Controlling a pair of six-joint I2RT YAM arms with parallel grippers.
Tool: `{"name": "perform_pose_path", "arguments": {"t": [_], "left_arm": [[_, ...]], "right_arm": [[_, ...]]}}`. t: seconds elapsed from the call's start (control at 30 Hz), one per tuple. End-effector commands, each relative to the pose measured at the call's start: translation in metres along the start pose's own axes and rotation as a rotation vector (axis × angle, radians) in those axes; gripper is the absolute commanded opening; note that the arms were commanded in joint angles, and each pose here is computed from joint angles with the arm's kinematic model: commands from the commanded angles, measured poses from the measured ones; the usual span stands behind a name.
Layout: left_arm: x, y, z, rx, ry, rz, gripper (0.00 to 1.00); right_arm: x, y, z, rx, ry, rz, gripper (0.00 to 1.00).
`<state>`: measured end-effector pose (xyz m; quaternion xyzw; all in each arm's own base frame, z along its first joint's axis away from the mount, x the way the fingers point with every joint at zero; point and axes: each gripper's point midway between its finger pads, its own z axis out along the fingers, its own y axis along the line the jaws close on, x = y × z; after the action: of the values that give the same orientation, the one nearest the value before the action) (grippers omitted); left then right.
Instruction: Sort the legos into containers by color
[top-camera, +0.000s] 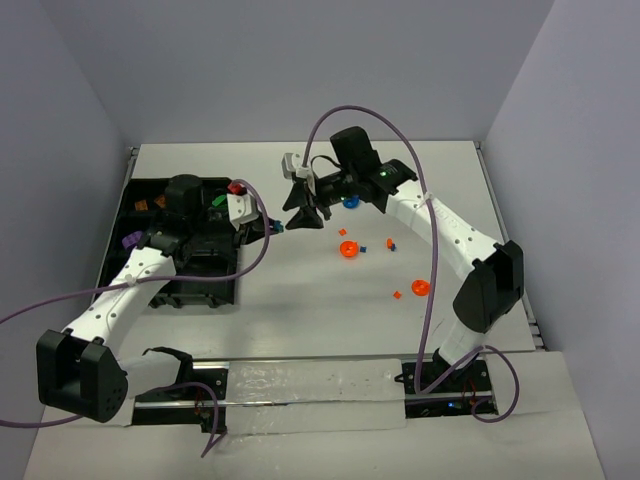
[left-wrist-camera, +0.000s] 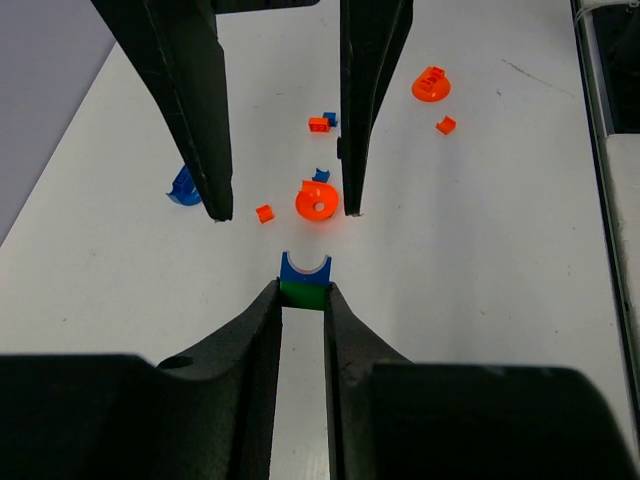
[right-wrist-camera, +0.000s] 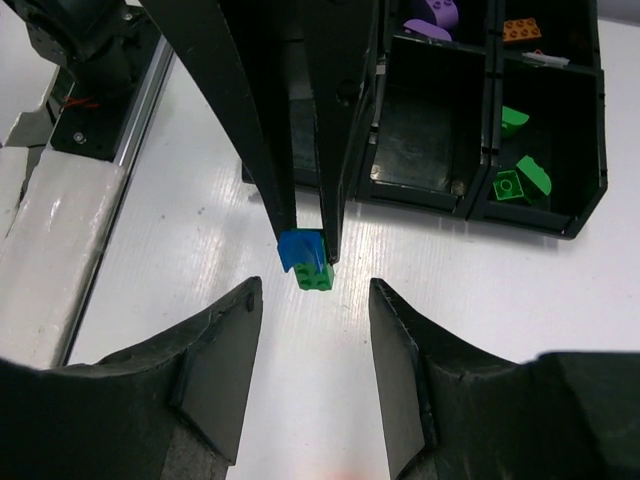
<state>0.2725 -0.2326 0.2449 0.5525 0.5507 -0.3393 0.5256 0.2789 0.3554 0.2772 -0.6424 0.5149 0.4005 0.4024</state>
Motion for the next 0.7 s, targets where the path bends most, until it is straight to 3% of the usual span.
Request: {"name": "perform_pose_path", "arguments": {"t": [0.0, 0.67], "left_arm": [[-0.022, 0.01, -0.002, -0.029, -0.045, 0.008, 0.0], [-0.025, 0.015, 0.0, -0.039, -0.065, -0.014, 0.0]], "right_arm": [[-0.016, 0.001, 0.001, 0.006, -0.007, -0.057, 0.53], [-0.021, -0.001, 0.012, -0.008, -0.004, -0.066, 0.45]]}}
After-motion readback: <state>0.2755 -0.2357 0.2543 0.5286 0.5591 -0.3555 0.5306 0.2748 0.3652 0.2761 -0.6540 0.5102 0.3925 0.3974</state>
